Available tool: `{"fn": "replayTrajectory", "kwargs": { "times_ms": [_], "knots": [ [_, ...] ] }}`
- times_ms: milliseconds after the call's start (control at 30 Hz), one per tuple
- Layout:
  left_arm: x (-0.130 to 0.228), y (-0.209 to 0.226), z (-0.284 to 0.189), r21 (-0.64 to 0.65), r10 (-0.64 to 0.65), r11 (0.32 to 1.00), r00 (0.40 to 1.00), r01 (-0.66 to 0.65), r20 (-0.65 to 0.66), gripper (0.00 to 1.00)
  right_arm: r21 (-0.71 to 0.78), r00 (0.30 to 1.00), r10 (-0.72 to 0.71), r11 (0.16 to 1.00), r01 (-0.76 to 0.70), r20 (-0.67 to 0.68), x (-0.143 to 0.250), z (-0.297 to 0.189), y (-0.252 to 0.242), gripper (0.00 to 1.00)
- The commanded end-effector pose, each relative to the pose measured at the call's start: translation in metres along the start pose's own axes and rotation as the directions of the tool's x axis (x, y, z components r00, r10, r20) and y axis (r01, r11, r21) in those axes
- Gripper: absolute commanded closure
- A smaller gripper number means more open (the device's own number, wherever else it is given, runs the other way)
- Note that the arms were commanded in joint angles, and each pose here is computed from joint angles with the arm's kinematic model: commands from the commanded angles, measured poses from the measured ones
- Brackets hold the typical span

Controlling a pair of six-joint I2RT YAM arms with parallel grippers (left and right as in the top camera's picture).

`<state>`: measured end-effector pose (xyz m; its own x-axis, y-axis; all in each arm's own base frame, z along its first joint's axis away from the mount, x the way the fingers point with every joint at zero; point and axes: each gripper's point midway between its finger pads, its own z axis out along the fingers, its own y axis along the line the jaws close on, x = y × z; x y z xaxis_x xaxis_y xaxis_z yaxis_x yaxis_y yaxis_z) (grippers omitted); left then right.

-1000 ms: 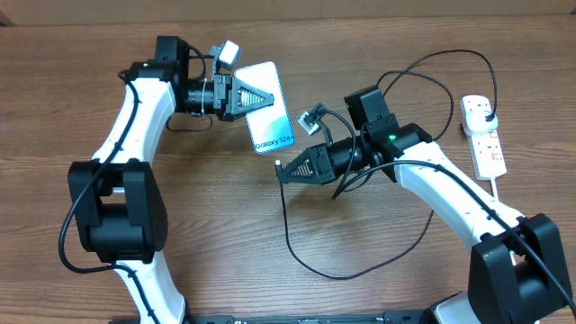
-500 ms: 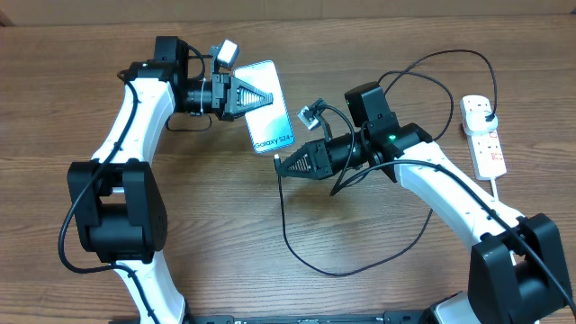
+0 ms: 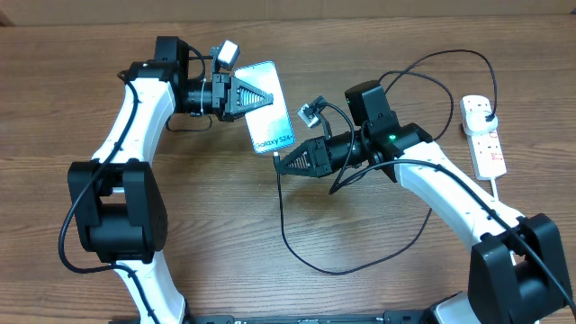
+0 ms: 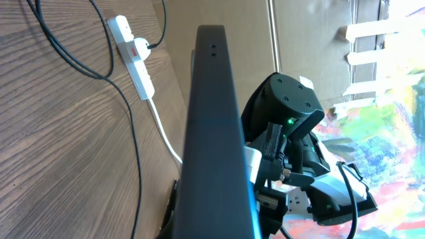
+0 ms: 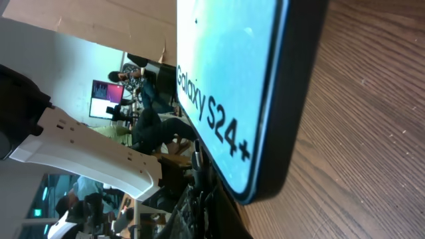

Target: Plug charger to phone and switch on socket

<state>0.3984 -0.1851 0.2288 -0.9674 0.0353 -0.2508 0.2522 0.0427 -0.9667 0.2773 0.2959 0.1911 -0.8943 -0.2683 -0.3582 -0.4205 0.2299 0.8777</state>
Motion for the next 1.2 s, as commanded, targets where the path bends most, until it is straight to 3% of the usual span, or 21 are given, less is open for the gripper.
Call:
{"fn": "replayTrajectory", "kwargs": {
  "times_ms": [0,1167],
  "knots": [
    [-0.001,-0.018,0.004,0.066,0.017,0.998,1.0,-0.017,-0.007,0.96,-0.005,1.0,-0.011,1.0,0.011,0.007,0.0,-0.004,0.006,0.96],
    [0.01,-0.02,0.019,0.079,0.098,0.992,0.995,-0.095,-0.036,0.96,-0.054,0.998,-0.047,0.998,0.045,-0.033,0.018,-0.013,0.007,0.96]
  ]
}}
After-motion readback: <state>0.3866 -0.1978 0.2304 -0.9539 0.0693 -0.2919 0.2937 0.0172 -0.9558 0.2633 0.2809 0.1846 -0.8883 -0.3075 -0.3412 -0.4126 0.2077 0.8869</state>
